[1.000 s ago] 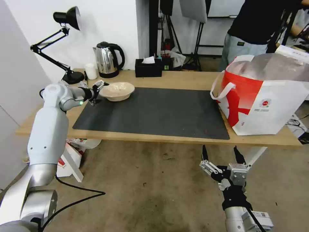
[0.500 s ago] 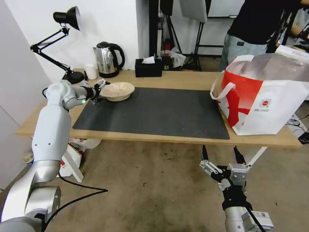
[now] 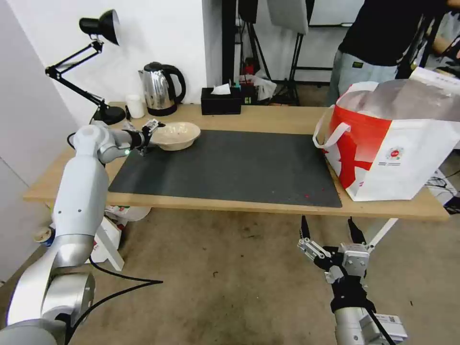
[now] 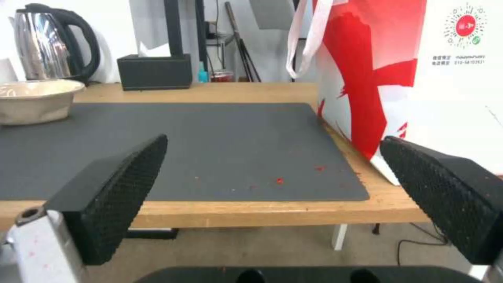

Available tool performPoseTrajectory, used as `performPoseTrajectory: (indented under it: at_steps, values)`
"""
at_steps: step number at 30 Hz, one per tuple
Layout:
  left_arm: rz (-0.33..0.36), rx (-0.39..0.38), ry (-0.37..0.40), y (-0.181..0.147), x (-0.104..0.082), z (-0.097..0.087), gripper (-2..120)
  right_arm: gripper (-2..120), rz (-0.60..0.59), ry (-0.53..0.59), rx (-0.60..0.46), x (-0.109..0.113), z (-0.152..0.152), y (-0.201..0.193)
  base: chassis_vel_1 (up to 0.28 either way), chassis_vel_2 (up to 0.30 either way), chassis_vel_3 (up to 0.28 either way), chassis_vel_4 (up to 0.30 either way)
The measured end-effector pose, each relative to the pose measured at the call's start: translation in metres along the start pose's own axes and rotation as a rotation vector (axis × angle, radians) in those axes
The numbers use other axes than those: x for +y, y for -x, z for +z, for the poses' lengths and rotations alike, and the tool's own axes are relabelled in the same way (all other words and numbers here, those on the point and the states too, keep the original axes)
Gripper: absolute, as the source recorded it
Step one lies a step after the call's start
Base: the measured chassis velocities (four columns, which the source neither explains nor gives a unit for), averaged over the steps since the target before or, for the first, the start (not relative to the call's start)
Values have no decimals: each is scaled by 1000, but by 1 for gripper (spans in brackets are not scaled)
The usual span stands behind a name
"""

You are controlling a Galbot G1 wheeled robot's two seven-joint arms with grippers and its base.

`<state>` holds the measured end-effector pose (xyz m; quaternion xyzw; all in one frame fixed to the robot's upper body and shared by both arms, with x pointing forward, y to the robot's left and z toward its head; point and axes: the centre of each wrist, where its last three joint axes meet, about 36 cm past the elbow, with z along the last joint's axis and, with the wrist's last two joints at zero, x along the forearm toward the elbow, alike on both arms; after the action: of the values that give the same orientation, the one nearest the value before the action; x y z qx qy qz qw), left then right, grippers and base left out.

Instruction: Pick up the trash from the table and place it into the takeout bag.

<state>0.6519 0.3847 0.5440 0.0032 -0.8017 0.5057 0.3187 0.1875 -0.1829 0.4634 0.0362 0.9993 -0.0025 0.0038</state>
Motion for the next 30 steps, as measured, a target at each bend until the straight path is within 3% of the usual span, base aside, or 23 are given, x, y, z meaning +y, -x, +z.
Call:
performPoseTrajectory:
  at_steps: [12, 30]
  values:
    - [22, -16, -17, -2, 9, -2, 100, 100, 0, 0, 0, 0, 0, 0, 0, 0, 0, 0]
    - [52, -35, -14, -2, 31, 14, 100, 100, 0, 0, 0, 0, 0, 0, 0, 0, 0, 0]
